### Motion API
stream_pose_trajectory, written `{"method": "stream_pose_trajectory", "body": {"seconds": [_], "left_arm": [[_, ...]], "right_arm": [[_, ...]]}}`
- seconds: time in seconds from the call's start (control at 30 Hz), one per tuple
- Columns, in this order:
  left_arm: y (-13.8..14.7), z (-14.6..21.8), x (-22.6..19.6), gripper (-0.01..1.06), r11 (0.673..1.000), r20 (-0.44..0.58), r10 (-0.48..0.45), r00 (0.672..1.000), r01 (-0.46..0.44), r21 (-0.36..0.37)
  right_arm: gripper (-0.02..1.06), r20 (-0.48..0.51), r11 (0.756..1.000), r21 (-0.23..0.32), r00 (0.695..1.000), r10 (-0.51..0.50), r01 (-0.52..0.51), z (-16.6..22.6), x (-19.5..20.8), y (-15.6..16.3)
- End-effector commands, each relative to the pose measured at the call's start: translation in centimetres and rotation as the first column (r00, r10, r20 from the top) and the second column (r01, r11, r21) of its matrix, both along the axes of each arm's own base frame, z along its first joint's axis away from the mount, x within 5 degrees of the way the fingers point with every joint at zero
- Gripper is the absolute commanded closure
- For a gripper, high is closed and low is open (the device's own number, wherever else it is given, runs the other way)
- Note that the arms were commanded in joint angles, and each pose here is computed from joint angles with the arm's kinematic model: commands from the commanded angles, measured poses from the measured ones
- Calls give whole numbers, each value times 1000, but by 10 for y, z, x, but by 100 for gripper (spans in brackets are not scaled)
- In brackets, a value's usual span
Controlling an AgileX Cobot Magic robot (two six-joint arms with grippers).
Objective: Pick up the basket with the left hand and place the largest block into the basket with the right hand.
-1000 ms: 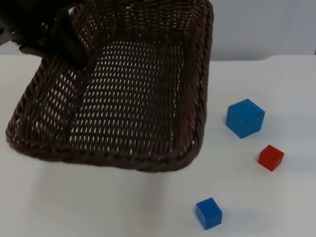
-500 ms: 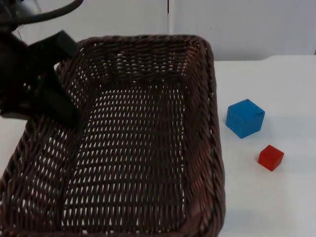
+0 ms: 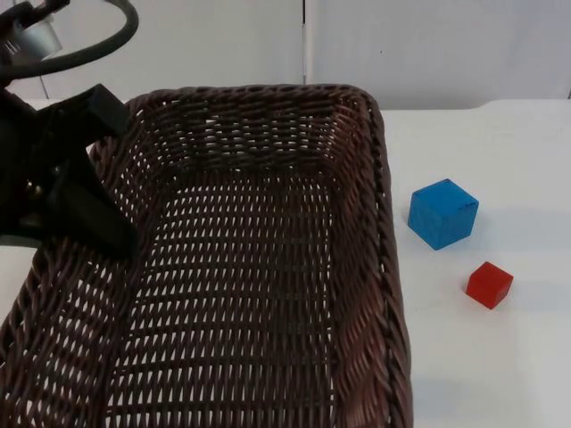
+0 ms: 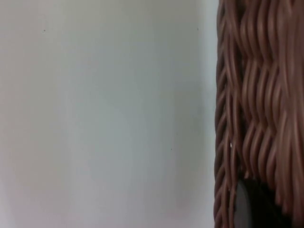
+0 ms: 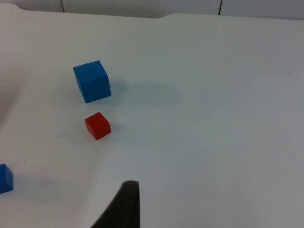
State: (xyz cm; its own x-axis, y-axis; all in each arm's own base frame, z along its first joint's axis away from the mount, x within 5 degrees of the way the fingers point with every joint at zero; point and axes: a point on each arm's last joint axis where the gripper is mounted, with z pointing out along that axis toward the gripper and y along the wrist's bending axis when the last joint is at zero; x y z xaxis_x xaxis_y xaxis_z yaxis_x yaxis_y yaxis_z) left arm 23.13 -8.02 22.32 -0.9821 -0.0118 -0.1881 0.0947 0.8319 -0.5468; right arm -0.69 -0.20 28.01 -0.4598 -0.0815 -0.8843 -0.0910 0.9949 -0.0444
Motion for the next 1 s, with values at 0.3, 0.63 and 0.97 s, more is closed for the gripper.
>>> {"method": "stream_pose_trajectory", "body": {"seconds": [0.3, 0.63, 0.97], "left_arm": [[-3, 5, -2, 105, 999, 7, 15, 1000, -14, -34], [-3, 5, -2, 105, 999, 7, 15, 1000, -14, -34], [-3, 5, -2, 105, 999, 7, 15, 1000, -14, -34]], "right_arm": [[-1, 8, 1000, 1, 1000, -1, 1, 0, 0, 0], [-1, -48, 1000, 5, 999, 7, -7, 5, 13, 2], [-1, -109, 1000, -17, 994, 24, -26, 34, 73, 8]]}}
